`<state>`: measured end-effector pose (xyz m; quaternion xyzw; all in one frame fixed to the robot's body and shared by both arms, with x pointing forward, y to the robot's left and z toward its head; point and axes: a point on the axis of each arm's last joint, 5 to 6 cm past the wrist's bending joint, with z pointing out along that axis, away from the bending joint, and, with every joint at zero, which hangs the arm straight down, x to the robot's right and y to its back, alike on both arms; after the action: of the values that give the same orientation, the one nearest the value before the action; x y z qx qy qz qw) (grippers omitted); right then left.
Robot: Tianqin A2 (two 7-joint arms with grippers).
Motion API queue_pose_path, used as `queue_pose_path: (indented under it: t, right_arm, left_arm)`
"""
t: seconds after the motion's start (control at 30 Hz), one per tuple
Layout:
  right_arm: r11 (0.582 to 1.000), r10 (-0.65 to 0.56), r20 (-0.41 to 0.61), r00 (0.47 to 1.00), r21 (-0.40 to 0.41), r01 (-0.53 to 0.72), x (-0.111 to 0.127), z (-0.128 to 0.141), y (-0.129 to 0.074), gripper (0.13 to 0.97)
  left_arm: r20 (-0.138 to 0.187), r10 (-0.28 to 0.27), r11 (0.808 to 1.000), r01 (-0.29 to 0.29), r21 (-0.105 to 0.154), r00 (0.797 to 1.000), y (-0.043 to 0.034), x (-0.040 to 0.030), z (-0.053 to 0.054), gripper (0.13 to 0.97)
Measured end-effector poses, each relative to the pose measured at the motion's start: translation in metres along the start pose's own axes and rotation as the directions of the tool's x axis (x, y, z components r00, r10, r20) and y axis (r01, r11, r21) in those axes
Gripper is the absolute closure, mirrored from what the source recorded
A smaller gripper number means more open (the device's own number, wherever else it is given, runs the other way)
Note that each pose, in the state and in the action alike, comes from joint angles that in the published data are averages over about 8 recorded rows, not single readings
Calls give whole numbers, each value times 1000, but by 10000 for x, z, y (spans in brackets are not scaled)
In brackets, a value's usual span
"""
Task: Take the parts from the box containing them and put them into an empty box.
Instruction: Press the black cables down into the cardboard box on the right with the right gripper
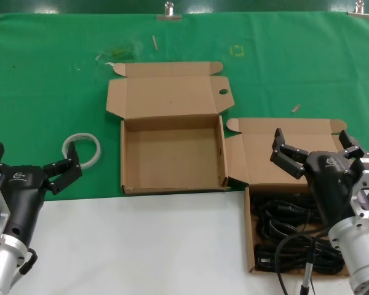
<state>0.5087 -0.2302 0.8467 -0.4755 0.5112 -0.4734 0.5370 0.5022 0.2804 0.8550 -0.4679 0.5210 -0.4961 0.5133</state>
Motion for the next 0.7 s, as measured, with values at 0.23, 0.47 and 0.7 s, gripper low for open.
queue_pose_path:
  t: [0.23,0.47,0.7]
  right_arm:
    - [1000,0,0,1000,0,0,0,0,0,130]
    - [1000,0,0,1000,0,0,0,0,0,130]
    - [1000,0,0,1000,0,0,0,0,0,130]
  left_arm:
    - [0,0,1000,0,0,1000,0,0,0,132]
    - [0,0,1000,0,0,1000,0,0,0,132]
    - [0,0,1000,0,0,1000,0,0,0,132]
